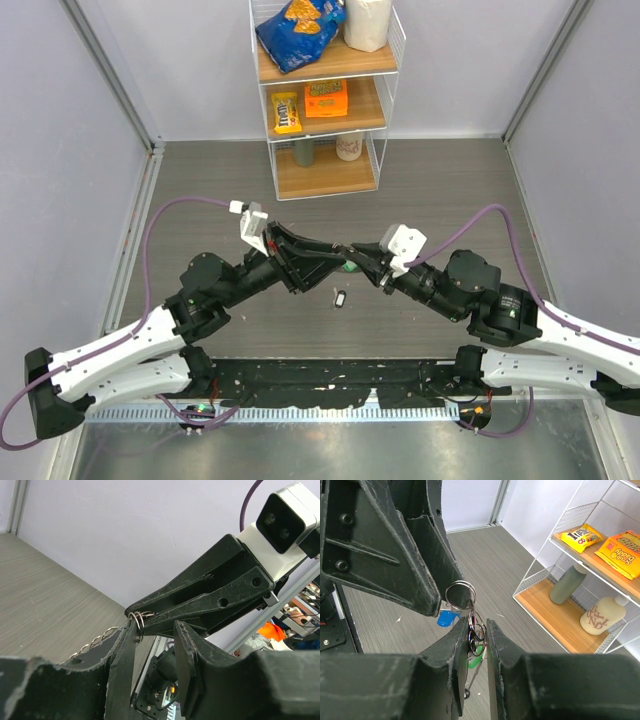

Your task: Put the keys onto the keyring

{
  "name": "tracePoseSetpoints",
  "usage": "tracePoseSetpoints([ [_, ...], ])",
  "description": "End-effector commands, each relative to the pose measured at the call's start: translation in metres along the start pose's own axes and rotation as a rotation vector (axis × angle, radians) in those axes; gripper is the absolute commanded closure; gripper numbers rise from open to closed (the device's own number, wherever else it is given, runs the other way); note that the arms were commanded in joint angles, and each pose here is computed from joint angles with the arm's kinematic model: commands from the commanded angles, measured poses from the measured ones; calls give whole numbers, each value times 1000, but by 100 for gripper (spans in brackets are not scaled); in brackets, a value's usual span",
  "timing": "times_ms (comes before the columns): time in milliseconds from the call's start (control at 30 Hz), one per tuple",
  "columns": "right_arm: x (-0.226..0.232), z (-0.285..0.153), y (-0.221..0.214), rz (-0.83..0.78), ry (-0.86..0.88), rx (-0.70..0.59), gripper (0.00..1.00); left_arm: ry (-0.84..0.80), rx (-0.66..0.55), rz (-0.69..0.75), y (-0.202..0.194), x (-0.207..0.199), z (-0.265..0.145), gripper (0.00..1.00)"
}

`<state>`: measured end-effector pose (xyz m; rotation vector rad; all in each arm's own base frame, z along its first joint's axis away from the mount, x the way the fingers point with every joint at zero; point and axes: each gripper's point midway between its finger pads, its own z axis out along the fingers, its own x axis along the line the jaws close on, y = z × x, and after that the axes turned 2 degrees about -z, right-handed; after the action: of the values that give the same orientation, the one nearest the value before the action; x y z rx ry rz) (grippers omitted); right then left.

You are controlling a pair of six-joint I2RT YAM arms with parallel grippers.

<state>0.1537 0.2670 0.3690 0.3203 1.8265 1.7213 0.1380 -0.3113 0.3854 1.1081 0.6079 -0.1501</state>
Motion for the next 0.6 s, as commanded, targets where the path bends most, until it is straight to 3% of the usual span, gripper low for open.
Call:
tracePoseSetpoints([
  [0, -1, -3, 25, 24, 7, -99, 95, -50, -74, 4, 25, -14, 3, 62],
  [133, -1, -5, 26, 22, 8, -106, 95, -38, -75, 1, 24, -9, 2, 76],
  [267, -1, -7, 26, 23, 9, -109, 95, -28, -74, -3, 23, -5, 2, 100],
  [567, 5, -7, 25, 19, 37, -111, 95, -51, -85, 1, 26, -9, 1, 100],
])
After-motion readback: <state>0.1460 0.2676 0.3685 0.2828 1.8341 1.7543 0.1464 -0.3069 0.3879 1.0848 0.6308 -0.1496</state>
